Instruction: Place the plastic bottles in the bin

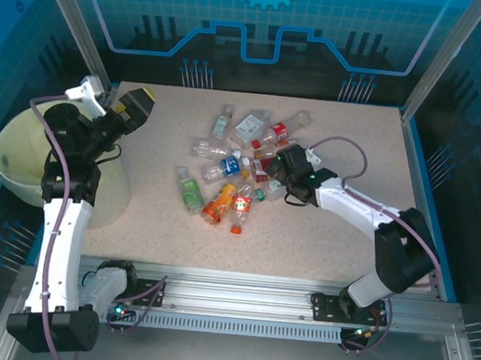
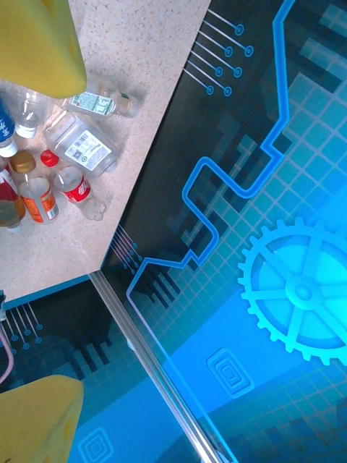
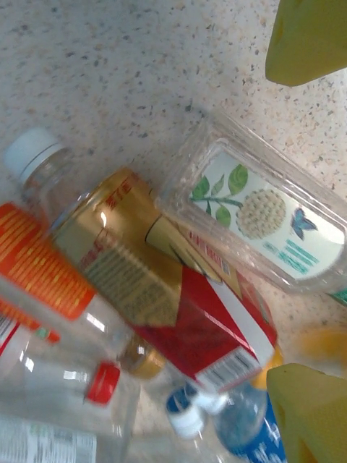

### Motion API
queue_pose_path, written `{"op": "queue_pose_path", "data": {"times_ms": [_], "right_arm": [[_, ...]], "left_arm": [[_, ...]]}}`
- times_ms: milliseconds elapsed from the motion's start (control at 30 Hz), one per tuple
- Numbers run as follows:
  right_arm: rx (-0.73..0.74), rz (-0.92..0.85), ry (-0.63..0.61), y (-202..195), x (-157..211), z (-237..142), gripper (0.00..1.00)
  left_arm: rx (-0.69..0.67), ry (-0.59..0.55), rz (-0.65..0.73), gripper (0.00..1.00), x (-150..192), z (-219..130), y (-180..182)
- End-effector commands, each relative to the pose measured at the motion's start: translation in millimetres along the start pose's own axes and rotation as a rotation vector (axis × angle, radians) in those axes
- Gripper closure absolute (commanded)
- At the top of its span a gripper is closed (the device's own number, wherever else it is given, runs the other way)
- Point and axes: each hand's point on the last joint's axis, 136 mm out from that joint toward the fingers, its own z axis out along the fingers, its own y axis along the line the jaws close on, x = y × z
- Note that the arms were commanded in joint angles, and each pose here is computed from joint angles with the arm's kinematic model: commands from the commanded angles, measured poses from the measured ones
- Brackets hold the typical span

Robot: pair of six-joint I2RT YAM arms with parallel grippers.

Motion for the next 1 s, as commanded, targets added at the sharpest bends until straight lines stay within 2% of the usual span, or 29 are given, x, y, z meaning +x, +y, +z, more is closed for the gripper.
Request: {"op": "queue_pose_path", "data": {"times_ms": [0,200,600,733,833,900,967], "right_arm": [[0.140,0.111,0.018,-26,6,15,0.00],[0.166,0.169,0.097,-34,23,40,0.00],[0.212,0.252,0.107,-53,15,61,0.00],[0.201,0.267,0.094,-50,11,62,0.05],[0.172,0.307,0.093,-49,13,61,0.12],[0.165,0.323,0.089,-51,13,59,0.12],[0.166,0.295,0.080,-52,8,52,0.07]], "left_arm": [[0.059,0.050,-0.022,0.01,14,5,-8],[0.133,0.144,-0.013,0.01,41,15,-28],[0.181,0.293,0.044,0.01,90,42,-47],[0.178,0.318,0.053,0.01,99,46,-47],[0.173,0.337,0.060,0.01,106,49,-47],[0.171,0.352,0.068,0.01,111,51,-47],[0.160,0.367,0.081,0.01,115,54,-46]]}}
